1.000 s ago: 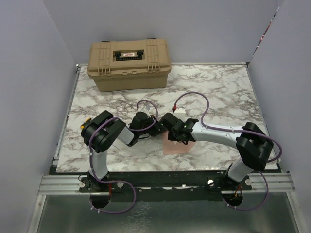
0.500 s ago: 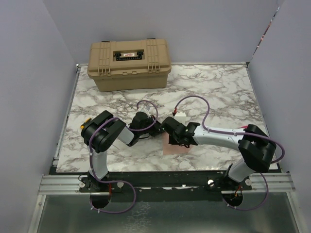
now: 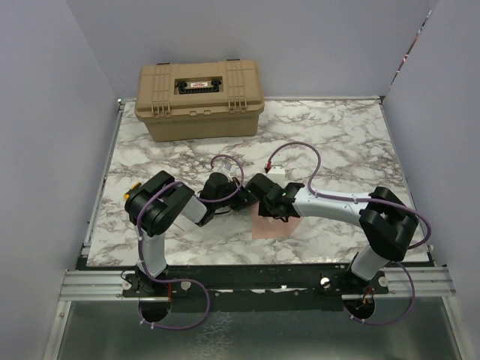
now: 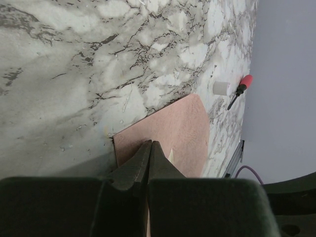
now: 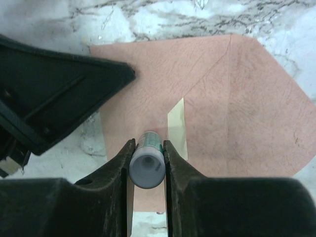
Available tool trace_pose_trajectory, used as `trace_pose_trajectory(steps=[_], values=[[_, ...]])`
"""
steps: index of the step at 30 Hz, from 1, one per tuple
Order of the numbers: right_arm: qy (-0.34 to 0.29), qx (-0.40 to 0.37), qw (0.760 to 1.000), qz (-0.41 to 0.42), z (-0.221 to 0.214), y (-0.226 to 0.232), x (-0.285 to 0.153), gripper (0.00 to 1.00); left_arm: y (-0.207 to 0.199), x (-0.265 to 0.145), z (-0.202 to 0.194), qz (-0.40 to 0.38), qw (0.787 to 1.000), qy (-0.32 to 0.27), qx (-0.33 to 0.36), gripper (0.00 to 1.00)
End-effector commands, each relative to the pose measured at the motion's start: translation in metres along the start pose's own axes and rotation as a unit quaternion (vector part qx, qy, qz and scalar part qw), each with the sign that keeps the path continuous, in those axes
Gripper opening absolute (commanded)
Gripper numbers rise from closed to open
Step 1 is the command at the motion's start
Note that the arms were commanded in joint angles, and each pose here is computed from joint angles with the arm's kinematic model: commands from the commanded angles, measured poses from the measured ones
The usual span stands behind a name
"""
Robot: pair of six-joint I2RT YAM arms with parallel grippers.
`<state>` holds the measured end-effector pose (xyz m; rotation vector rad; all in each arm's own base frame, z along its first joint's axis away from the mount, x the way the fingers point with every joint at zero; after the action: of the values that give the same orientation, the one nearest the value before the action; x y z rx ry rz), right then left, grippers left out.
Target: Place the letter into the envelope and seal it
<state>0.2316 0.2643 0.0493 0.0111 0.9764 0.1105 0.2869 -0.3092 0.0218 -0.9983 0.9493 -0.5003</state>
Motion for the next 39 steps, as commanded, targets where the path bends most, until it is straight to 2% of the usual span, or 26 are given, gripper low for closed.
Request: trace_pose_trajectory(steps=[1,7,13,17,22,29,31,34,39], values=[[0.007,-0.013,0.999,-0.05,0.001,-0.02,0.015,0.0,0.083,-0.016,-0.018,0.151,0.988,0.018,-0.015,0.0],[0.002,-0.01,0.999,-0.041,0.01,-0.018,0.017,0.0,0.082,-0.015,-0.018,0.148,0.989,0.022,-0.017,0.0],[-0.017,0.013,0.999,0.045,0.029,0.001,-0.008,0.0,0.076,-0.015,-0.016,0.137,0.99,0.025,-0.011,0.0],[-0.048,0.065,0.991,0.105,0.049,-0.004,-0.038,0.0,0.08,-0.015,-0.017,0.14,0.99,0.029,-0.011,0.0],[-0.036,0.164,0.977,0.129,0.044,-0.043,-0.035,0.0,0.081,-0.013,-0.021,0.135,0.99,0.041,-0.008,0.0],[-0.025,0.286,0.952,0.102,0.033,-0.094,-0.021,0.0,0.062,-0.015,-0.017,0.108,0.993,0.043,0.004,0.0],[-0.031,0.327,0.939,0.105,0.034,-0.107,-0.012,0.0,0.058,-0.015,-0.016,0.103,0.994,0.041,0.005,0.0],[-0.04,0.38,0.914,0.139,0.038,-0.121,-0.003,0.01,0.055,-0.014,-0.015,0.099,0.994,0.043,0.009,0.0],[-0.072,0.42,0.888,0.173,0.05,-0.137,0.003,0.02,0.057,-0.014,-0.016,0.101,0.994,0.046,0.009,0.0]])
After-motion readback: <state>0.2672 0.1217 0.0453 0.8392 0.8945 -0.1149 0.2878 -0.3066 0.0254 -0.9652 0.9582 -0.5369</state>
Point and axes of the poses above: each gripper's point midway between its finger pads, its own x axis out along the fingers, its own y axis along the line the jaws close on, z = x × y, the point moved 1 cm from there along -x, back along the fingers, and after that the axes turned 5 degrees about -x, right-handed, at the moved point
